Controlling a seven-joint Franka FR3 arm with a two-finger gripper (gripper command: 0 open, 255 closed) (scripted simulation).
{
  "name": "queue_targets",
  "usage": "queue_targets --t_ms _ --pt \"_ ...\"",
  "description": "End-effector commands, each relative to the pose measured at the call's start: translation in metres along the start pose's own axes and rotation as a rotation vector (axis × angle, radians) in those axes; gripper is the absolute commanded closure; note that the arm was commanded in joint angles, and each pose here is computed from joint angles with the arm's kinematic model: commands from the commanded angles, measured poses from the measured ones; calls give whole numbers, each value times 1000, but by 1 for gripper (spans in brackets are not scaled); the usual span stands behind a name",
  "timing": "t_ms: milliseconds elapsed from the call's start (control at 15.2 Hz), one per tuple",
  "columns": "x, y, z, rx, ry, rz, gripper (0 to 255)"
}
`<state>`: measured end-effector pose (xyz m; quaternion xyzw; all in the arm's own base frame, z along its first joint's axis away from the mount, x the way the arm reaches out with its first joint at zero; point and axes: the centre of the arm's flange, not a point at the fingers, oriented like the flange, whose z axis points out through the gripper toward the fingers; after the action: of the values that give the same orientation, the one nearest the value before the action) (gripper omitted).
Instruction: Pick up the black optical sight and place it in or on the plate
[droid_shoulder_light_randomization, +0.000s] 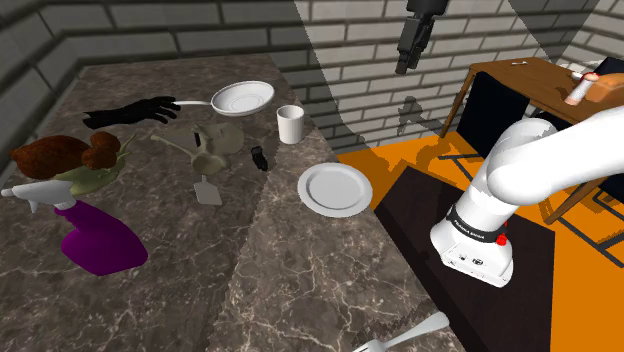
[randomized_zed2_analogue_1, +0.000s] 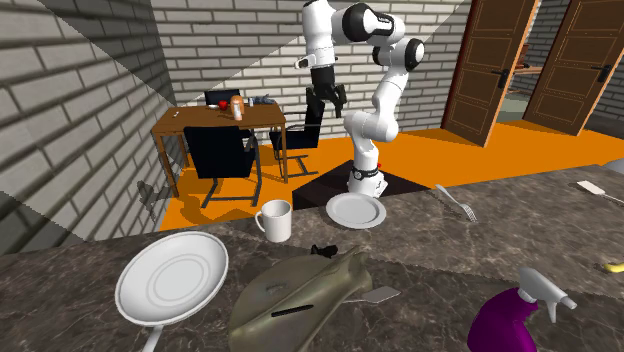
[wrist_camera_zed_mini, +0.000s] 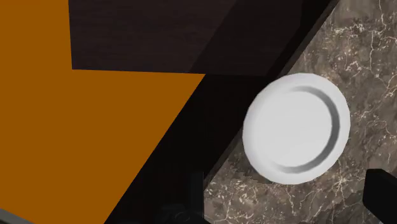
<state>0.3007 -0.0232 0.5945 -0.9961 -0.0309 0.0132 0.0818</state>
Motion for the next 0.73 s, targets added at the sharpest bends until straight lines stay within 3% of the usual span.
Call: queue_targets --t_ms 0,660 --pt "0 0 0 0 0 0 0" --pt "81 -68 81 -22 0 80 0"
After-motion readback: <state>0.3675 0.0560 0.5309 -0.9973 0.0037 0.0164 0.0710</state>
